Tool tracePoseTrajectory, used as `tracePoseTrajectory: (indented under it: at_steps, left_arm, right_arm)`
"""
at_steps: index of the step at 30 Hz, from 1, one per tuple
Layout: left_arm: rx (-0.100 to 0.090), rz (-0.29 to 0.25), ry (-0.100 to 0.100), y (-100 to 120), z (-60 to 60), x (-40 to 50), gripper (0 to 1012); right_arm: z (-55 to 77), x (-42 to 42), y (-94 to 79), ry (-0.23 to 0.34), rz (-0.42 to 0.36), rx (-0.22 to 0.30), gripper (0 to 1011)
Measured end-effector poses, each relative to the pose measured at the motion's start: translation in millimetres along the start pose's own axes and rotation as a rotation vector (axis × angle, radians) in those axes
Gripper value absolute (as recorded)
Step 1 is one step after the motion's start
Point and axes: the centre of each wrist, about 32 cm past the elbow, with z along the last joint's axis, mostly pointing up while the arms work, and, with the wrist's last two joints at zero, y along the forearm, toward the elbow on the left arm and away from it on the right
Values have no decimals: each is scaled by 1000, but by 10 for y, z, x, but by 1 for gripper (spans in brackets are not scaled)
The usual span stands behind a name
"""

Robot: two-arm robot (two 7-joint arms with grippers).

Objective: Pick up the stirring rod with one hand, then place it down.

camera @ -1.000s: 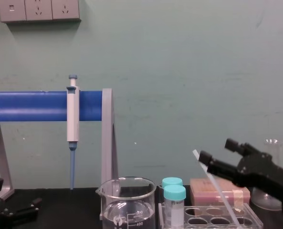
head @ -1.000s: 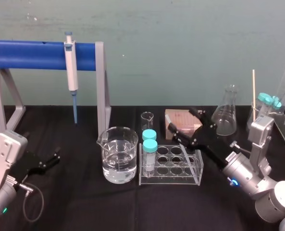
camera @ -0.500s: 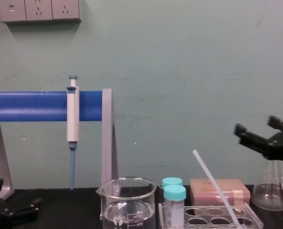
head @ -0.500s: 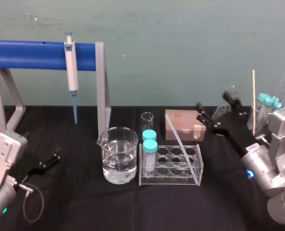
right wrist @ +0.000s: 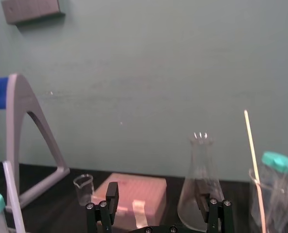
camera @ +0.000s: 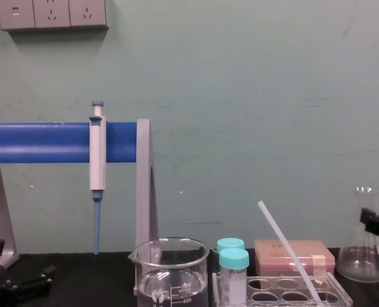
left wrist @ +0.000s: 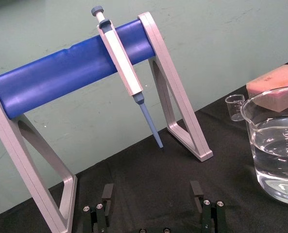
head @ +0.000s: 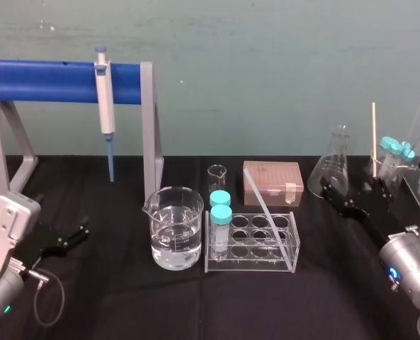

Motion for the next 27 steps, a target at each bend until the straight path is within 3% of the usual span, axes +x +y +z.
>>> tracePoseTrajectory:
  at_steps: [4, 27]
  left_arm:
    - [0, 0, 0, 0, 0, 0, 1000]
    - [0, 0, 0, 0, 0, 0, 1000]
  right_arm:
    - [-10, 11, -26, 6, -7, -22, 1000]
    - [-18, 10, -23, 13, 3, -20, 1000]
